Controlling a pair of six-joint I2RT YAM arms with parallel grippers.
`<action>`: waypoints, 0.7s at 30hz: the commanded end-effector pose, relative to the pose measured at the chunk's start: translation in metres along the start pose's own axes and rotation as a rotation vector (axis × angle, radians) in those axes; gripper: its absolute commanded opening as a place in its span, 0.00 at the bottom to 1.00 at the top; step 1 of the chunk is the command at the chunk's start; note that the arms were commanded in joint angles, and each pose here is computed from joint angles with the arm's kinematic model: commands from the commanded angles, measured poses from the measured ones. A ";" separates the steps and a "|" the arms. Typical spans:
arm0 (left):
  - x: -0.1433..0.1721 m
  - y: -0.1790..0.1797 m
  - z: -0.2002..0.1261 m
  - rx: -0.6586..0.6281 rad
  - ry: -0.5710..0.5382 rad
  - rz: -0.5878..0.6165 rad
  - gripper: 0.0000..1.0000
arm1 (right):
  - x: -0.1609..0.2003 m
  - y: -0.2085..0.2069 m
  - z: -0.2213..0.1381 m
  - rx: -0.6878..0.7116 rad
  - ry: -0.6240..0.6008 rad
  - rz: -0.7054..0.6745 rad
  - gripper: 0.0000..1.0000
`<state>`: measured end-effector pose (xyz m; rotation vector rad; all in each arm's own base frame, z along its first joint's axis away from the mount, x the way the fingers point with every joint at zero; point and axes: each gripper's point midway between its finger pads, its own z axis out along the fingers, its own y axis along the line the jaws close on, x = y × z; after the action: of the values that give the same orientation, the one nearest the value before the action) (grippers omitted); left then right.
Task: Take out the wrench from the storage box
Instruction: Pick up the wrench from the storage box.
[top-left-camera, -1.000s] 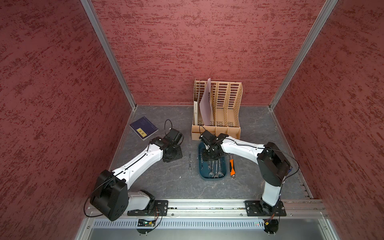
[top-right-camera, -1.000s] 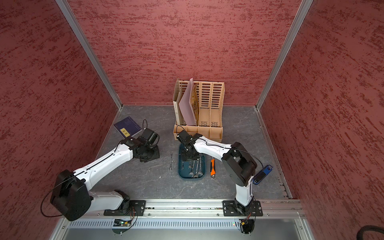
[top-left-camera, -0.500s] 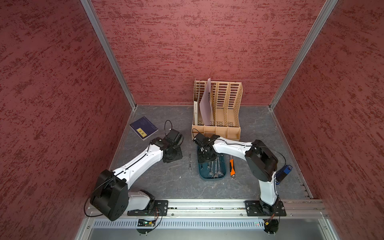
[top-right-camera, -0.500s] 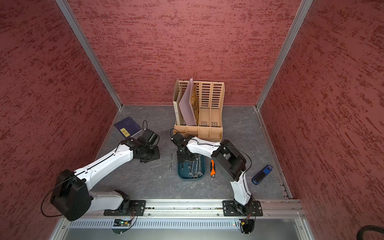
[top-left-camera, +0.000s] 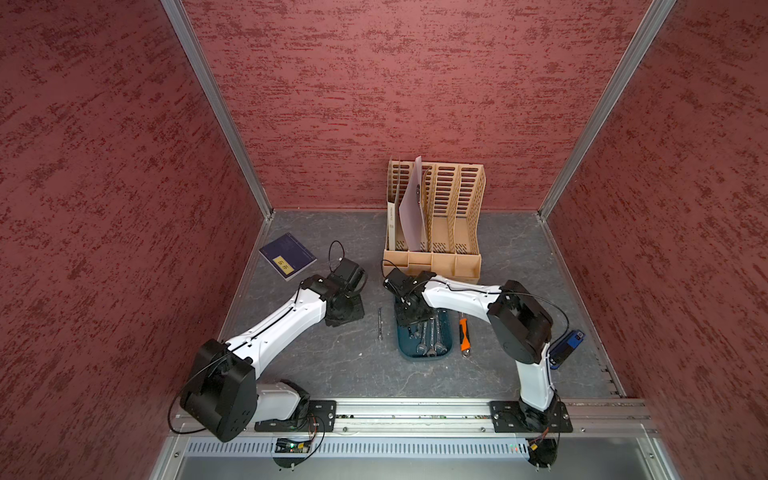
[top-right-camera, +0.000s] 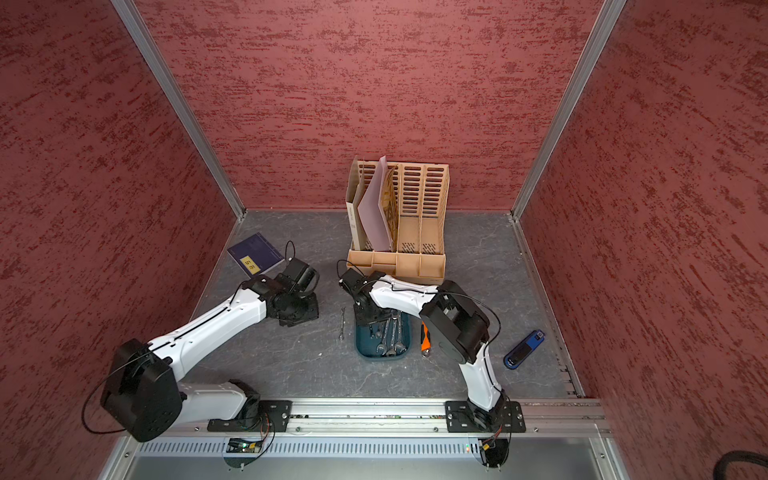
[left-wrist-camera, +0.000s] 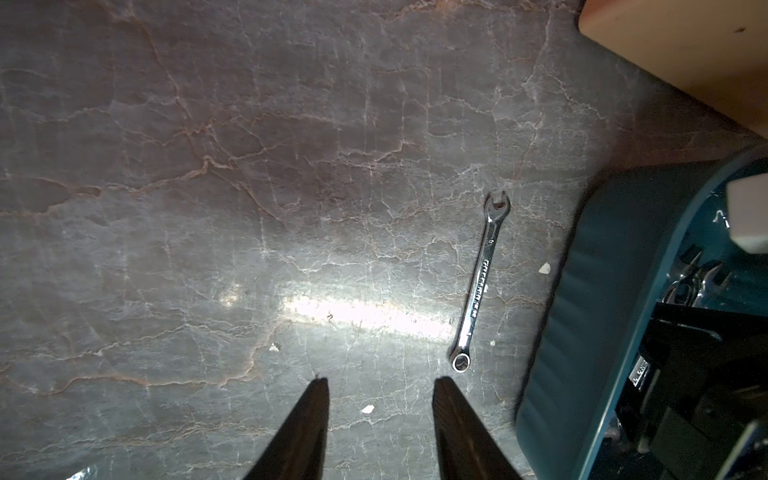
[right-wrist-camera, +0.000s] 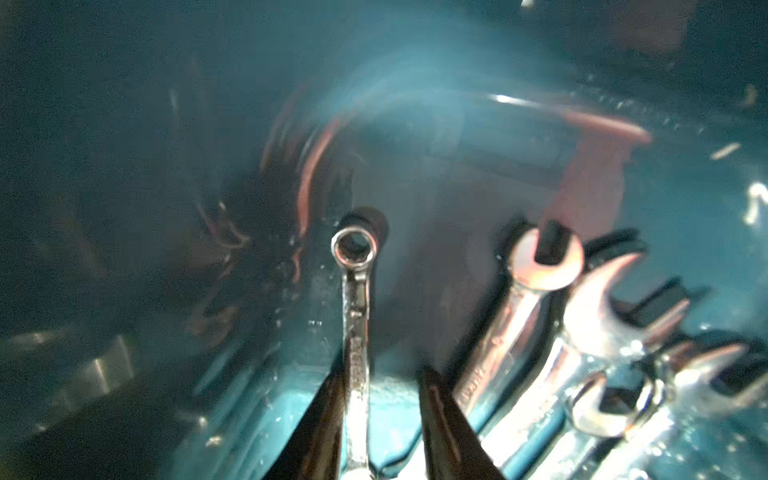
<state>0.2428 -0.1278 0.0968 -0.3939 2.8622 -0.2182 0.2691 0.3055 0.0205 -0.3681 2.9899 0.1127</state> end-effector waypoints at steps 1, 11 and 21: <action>-0.005 -0.004 -0.002 0.006 -0.010 -0.013 0.44 | 0.012 -0.011 0.016 0.057 0.055 -0.008 0.33; -0.003 -0.003 0.000 0.003 -0.007 -0.013 0.44 | 0.013 -0.012 0.029 0.091 0.095 -0.022 0.23; -0.004 -0.004 0.000 0.005 -0.009 -0.012 0.44 | 0.016 -0.019 0.032 0.132 0.107 -0.040 0.14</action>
<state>0.2429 -0.1280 0.0968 -0.4037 2.8607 -0.2204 0.2685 0.3029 0.0179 -0.3820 3.0298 0.0391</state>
